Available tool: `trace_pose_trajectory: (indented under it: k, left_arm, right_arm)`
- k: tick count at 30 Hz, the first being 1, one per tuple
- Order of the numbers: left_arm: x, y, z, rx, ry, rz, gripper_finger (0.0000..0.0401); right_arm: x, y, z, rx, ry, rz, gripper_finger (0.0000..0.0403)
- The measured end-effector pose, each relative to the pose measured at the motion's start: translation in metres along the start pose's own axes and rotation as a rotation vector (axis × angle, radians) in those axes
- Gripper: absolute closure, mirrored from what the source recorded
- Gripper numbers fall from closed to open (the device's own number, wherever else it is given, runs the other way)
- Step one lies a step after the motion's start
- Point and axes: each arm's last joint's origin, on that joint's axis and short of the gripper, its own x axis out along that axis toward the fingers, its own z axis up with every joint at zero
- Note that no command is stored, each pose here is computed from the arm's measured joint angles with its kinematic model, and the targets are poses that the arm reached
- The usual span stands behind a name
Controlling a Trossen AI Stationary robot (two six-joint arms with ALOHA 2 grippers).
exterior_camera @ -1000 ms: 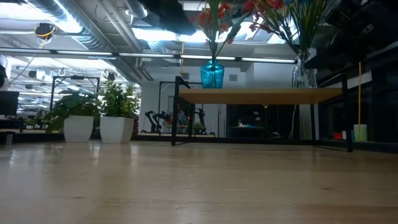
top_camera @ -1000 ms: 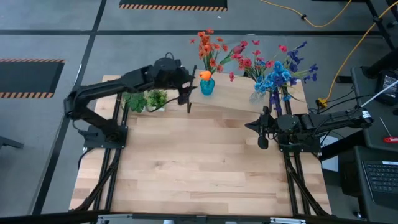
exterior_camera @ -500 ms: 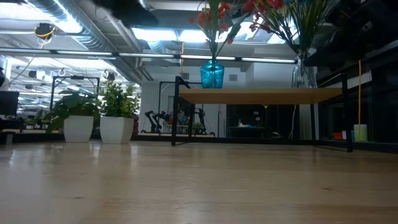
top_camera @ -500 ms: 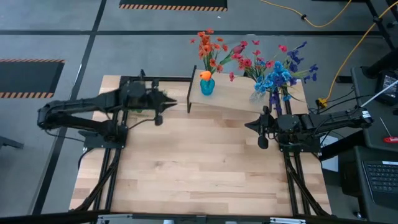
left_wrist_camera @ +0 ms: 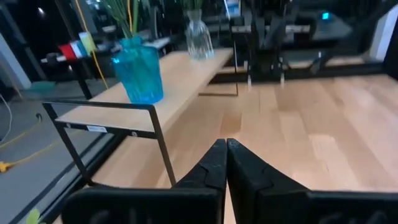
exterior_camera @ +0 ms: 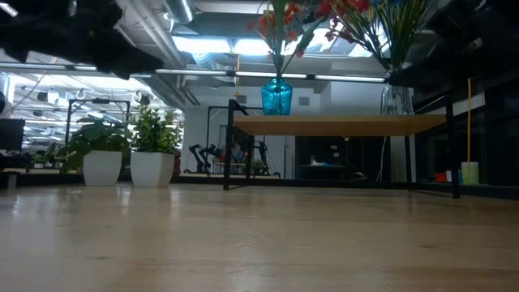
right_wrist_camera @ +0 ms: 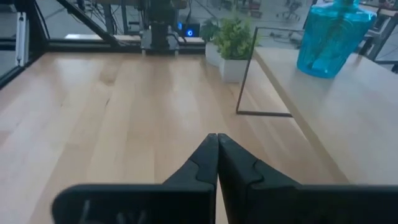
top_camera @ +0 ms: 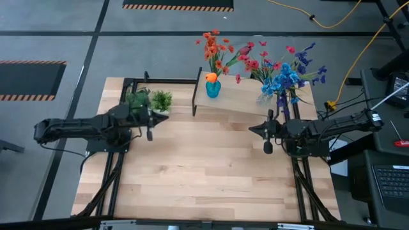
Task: Pick and place flowers into a vace then onto a shelf
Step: Return to Home Position
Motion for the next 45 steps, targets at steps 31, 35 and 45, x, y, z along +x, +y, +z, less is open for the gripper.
trace_pose_trajectory:
  k: [31, 35, 45]
  left_arm:
    - [-0.026, -0.004, -0.049, 0.011, -0.156, 0.043, 0.0395]
    - [-0.026, -0.004, -0.049, -0.027, -0.153, 0.039, 0.0398]
    - [-0.026, -0.004, -0.049, -0.028, -0.152, 0.039, 0.0393]
  right_arm:
    - [-0.011, -0.001, 0.010, -0.066, -0.119, 0.074, 0.0389]
    - [-0.027, -0.007, 0.011, -0.104, -0.164, 0.068, 0.0395]
    - [-0.039, -0.006, 0.002, -0.119, -0.287, 0.212, 0.0400]
